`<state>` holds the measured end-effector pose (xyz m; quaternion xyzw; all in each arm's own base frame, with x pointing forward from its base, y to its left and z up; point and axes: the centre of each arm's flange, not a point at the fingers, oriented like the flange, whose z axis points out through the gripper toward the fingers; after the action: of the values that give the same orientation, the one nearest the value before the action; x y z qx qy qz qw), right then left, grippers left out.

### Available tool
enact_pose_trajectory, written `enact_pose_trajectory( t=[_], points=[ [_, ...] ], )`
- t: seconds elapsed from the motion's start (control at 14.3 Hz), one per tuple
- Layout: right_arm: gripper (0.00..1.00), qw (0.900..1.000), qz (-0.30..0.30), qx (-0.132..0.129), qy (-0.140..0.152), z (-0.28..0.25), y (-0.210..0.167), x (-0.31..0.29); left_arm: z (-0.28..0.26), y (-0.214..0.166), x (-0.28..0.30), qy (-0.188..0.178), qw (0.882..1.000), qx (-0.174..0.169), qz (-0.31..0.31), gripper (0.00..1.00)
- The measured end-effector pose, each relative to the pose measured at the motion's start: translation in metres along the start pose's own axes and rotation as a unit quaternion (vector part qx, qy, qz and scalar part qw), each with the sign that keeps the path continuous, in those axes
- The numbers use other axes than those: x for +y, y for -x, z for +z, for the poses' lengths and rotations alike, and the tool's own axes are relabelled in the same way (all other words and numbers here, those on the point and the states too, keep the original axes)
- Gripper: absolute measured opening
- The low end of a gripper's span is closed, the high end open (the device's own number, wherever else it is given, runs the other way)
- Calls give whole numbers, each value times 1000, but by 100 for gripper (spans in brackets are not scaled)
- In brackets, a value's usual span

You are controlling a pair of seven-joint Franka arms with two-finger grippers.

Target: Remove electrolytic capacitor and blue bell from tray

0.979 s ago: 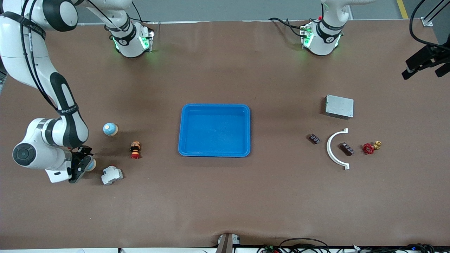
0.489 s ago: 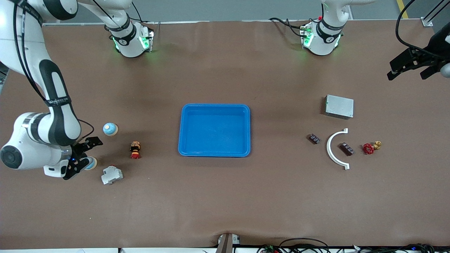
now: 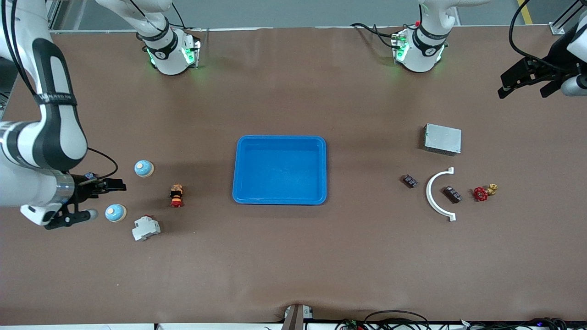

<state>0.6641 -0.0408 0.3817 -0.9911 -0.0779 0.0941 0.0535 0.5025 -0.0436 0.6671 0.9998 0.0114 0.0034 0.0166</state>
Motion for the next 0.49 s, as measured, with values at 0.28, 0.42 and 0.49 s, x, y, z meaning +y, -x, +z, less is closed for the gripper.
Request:
enact_pose_trajectory(
  t=[0.28, 0.42, 0.49],
  points=[
    [100, 998, 56, -4, 4, -61, 32, -32, 0, 2, 15, -2, 1000, 0, 0, 100],
    [100, 995, 95, 3, 9, -94, 52, -49, 0, 2, 14, -2, 1000, 0, 0, 100],
    [100, 994, 105, 15, 11, -112, 62, -54, 0, 2, 14, -2, 1000, 0, -1, 100]
  ],
)
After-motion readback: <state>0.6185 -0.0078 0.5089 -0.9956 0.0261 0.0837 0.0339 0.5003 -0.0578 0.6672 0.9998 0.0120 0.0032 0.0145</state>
